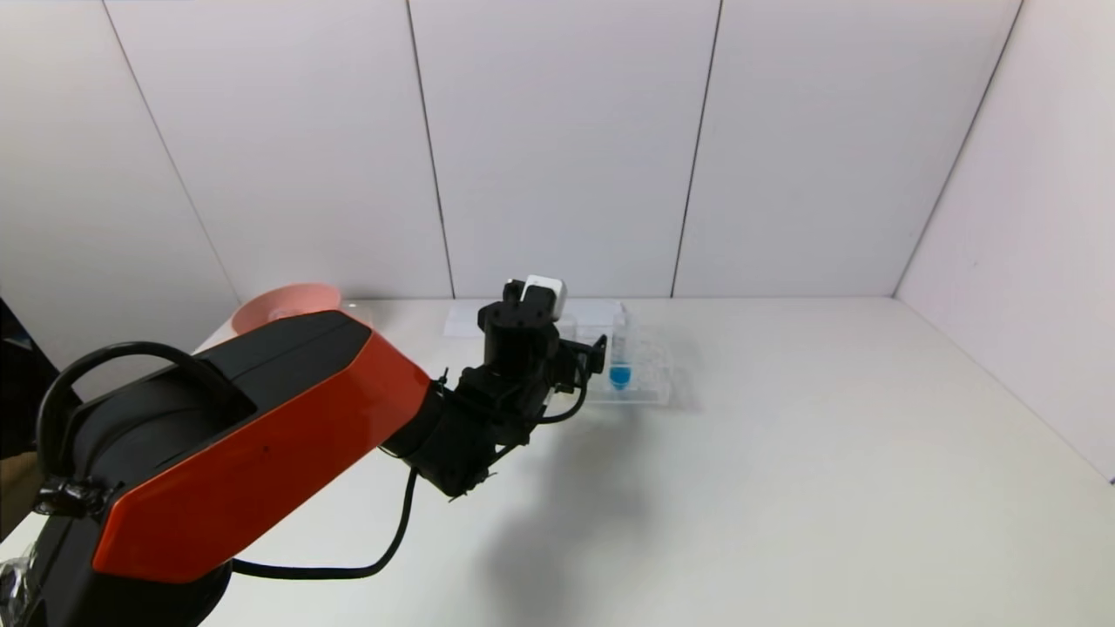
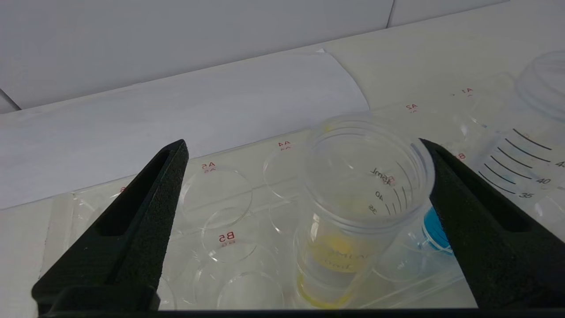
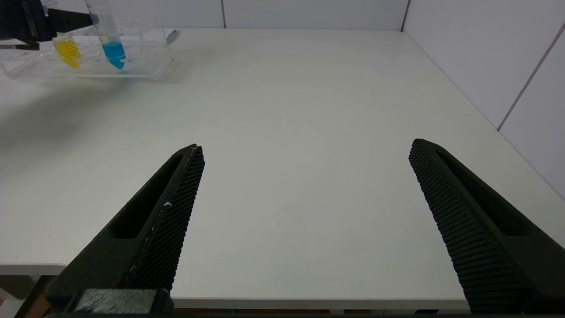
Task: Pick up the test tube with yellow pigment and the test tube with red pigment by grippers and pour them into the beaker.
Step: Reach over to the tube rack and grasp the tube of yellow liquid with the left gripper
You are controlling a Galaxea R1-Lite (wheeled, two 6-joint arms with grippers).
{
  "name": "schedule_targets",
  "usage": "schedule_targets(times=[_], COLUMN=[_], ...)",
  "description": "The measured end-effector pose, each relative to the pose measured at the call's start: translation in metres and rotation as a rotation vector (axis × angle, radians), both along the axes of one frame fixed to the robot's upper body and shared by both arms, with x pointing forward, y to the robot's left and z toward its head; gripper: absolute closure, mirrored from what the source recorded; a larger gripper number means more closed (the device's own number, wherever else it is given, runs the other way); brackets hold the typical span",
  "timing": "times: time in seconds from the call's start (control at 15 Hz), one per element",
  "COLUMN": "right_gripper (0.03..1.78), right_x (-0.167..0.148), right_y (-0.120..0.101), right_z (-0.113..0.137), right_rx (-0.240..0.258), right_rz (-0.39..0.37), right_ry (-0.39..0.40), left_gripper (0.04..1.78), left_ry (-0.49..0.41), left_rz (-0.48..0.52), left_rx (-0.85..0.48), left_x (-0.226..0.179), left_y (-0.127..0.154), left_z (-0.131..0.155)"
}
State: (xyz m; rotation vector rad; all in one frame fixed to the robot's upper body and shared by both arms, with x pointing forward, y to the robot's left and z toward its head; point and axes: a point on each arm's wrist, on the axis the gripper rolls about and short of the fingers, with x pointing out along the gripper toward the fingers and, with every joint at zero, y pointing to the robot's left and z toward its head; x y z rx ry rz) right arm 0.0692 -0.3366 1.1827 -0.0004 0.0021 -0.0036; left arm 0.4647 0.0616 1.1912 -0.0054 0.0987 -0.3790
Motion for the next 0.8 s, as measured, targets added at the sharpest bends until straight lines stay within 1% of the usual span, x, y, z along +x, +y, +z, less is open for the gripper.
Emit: schedule_targets(times=[0.2, 0.27, 0.4, 0.53, 0.8], right_gripper=[0.11, 0.11, 0.11, 0.11, 0.11], right_x=[0.0, 0.0, 0.0, 0.0, 0.0], right_y=[0.0, 0.0, 0.0, 0.0, 0.0], right_z=[0.0, 0.0, 0.0, 0.0, 0.0001], right_rx=[0.0, 0.0, 0.0, 0.0, 0.0], right_rz=[0.0, 0.0, 0.0, 0.0, 0.0], right_ry=[0.0, 0.0, 0.0, 0.0, 0.0], left_gripper=[0.05, 0.08, 0.22, 0.44, 1.16], left_ry=[0.004, 0.006, 0.014, 0.018, 0.032], left_rz=[-0.001, -0.001, -0.004, -0.007, -0.014], left_rx=[0.003, 0.006, 0.013, 0.015, 0.025], left_x=[0.0012, 0.0015, 0.0014, 0.0012, -0.0009], left_y=[-0.0014, -0.0016, -0.0029, -0.0042, -0.0074], left_z=[-0.0021, -0.0024, -0.0026, -0.0024, -0.0036])
